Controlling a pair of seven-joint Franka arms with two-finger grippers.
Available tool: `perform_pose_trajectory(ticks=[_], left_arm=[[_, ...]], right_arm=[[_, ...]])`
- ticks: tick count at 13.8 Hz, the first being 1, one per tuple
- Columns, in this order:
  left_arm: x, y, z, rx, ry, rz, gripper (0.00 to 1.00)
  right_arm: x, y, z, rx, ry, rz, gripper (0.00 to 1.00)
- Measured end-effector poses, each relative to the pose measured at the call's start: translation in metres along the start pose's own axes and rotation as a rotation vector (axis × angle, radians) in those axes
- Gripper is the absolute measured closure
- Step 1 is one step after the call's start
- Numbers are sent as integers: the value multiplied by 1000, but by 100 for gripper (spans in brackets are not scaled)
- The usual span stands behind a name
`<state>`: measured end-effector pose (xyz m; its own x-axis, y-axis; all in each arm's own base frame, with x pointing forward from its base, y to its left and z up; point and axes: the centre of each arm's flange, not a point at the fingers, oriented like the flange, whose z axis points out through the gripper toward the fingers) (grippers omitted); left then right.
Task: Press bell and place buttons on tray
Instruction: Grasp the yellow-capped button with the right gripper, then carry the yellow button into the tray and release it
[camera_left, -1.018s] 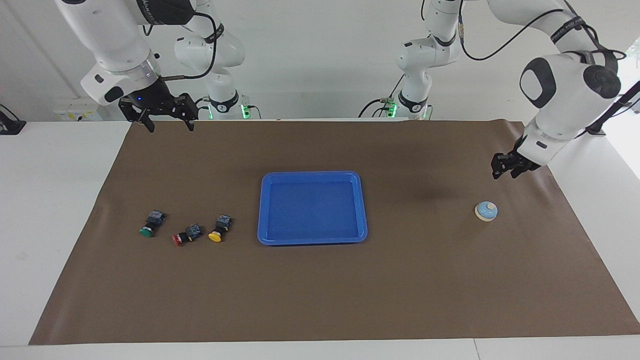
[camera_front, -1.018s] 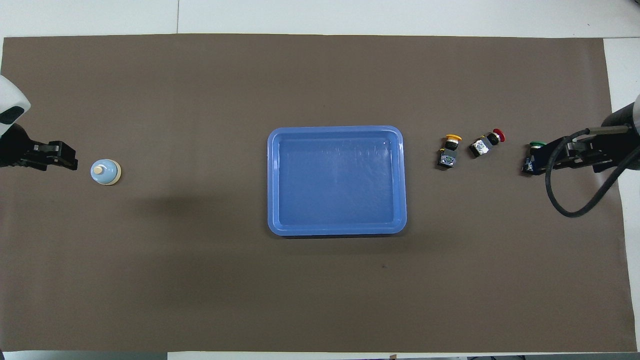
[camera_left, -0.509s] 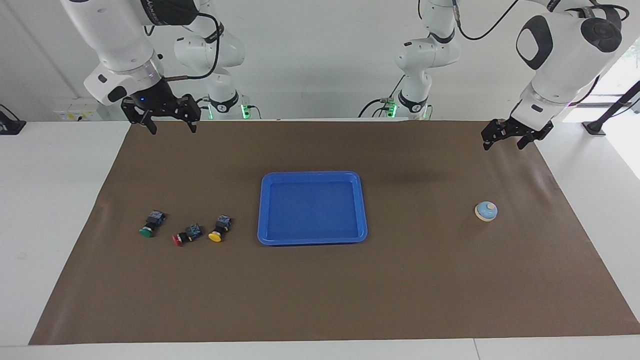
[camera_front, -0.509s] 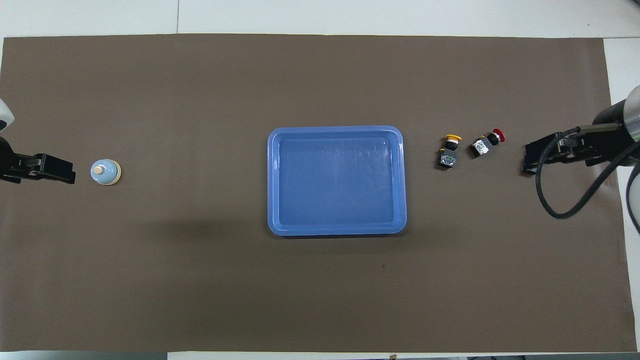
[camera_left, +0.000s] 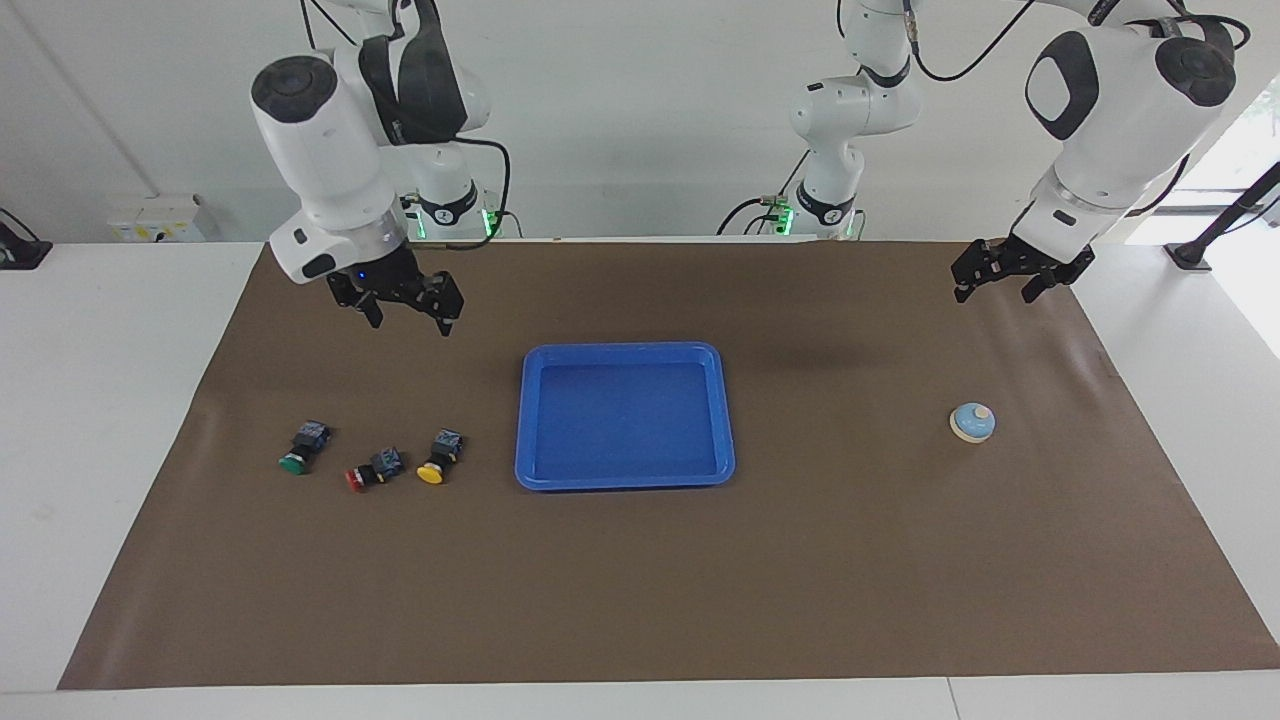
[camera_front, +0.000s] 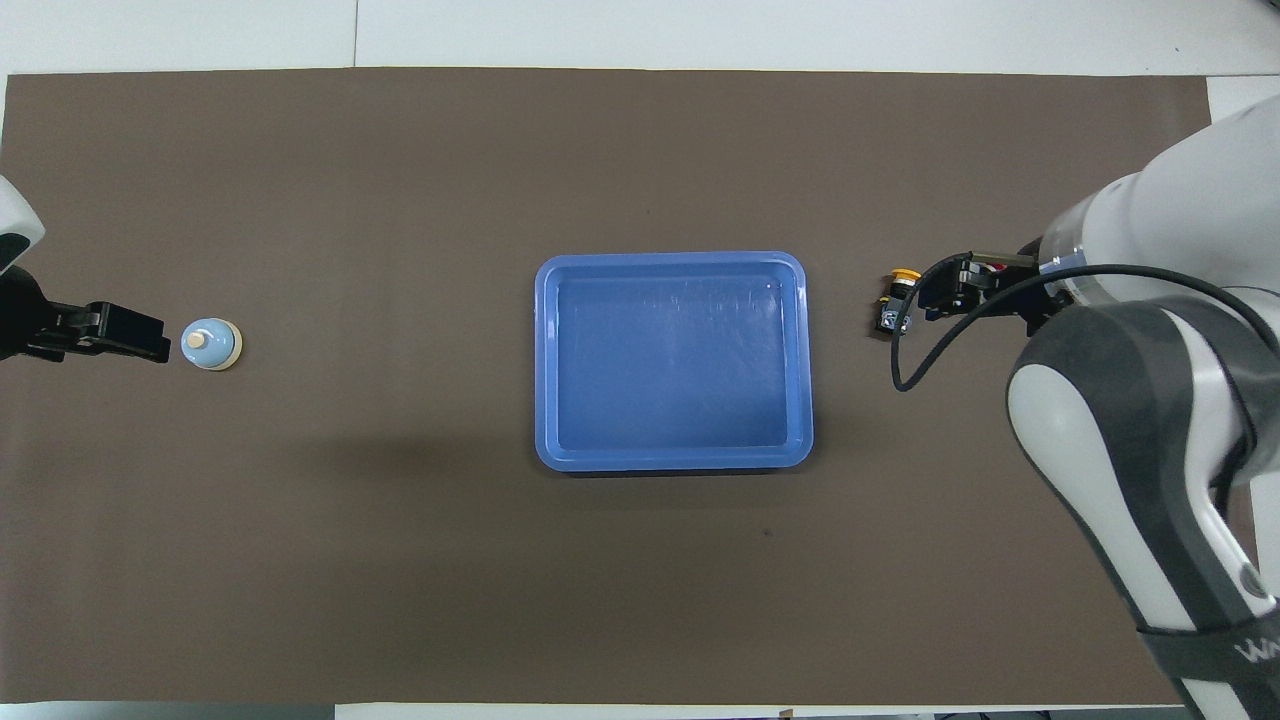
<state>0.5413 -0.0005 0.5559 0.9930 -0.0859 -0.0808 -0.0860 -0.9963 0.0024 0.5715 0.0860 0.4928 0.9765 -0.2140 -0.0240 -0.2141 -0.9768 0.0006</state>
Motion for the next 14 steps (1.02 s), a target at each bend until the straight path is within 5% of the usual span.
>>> perform_pose_trajectory(ticks=[7, 14], left_arm=[[-1, -2, -4, 0, 7, -5, 0], [-1, 0, -4, 1, 9, -1, 0]], right_arm=[[34, -11, 153, -13, 50, 53, 0], [42, -14, 191, -36, 63, 56, 3]])
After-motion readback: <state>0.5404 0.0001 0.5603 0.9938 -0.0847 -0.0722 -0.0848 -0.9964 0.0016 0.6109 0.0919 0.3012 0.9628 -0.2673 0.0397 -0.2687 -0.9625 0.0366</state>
